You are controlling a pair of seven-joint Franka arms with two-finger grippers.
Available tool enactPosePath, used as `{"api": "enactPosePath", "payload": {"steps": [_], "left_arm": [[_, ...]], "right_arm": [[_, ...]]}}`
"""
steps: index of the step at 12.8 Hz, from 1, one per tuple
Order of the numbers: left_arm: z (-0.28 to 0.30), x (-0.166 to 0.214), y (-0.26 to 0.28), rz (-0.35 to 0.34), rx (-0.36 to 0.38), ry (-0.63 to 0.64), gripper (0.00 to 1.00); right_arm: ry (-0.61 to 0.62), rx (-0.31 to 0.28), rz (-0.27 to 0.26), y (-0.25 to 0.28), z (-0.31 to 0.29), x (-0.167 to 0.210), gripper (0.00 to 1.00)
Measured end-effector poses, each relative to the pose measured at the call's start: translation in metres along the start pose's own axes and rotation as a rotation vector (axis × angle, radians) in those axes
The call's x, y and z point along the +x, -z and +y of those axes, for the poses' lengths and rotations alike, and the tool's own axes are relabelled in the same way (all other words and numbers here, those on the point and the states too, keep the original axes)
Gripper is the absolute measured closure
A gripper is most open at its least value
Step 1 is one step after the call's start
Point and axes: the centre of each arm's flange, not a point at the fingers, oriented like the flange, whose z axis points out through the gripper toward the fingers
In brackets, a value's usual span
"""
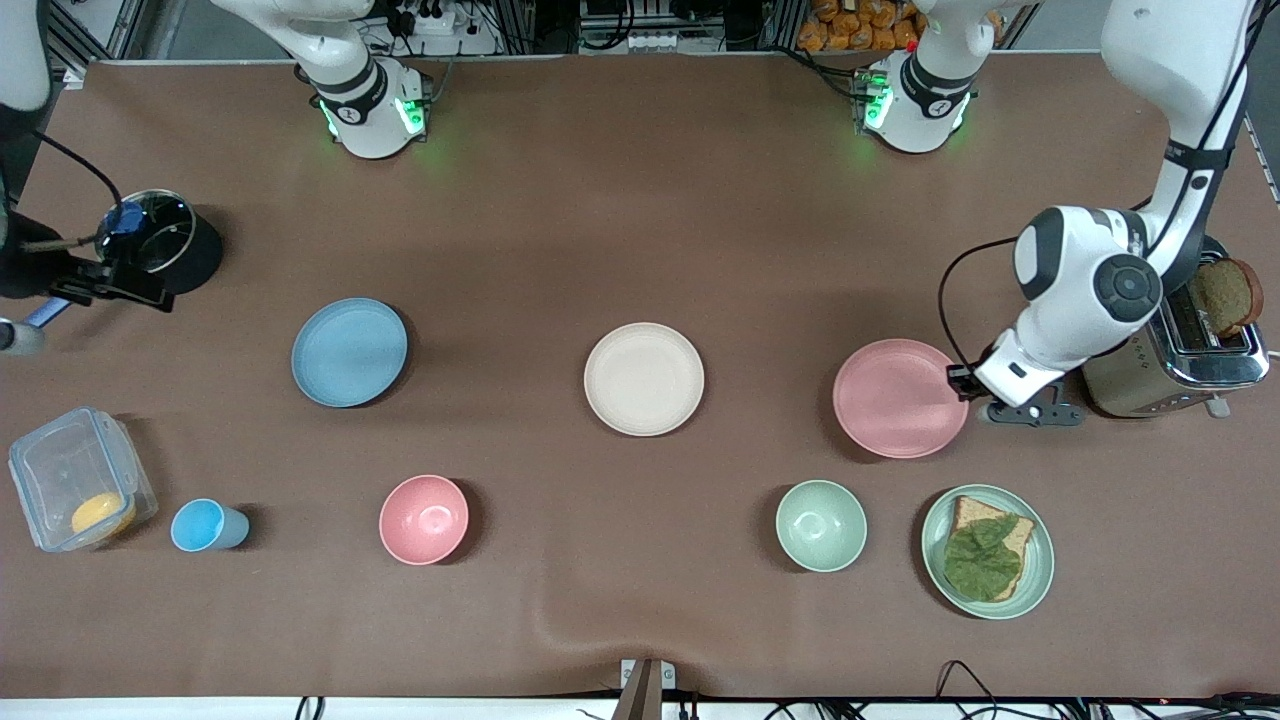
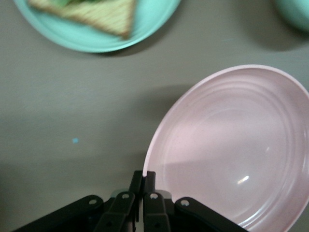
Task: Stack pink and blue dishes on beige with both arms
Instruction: 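Carry the pink plate over the beige plate while the right gripper reaches the blue plate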
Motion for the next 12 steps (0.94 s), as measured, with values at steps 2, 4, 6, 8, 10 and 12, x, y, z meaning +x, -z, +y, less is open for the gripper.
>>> {"api": "enactPosePath", "payload": {"steps": [2,4,6,8,10,12], "left_arm": [[0.038,0.001,0.025,-0.006,-0.029,-0.030,0.96],[0.067,0.003,0.044,-0.027,-0.067,-0.021,0.96],[0.096,0.003,0.052,-0.032,-0.087,0.008,0.96],[0.140,-0.007,0.054,-0.048,-0.104,0.047,0.96],[0.177,-0.019,0.050,-0.073,-0.119,0.076,0.96],[0.214,-0.031,0.041,-0.102,-0.129,0.098,0.96]], "right_arm": [[0.002,0.001,-0.059,-0.044,0.000,0.015,0.00],[0.032,0.002,-0.079,-0.092,0.000,0.023,0.00],[0.072,0.004,-0.085,-0.132,0.002,0.022,0.00],[0.105,0.006,-0.078,-0.172,0.005,0.018,0.00],[0.153,0.008,-0.057,-0.210,0.009,0.011,0.00],[0.202,0.011,-0.033,-0.246,0.020,0.001,0.00]]}}
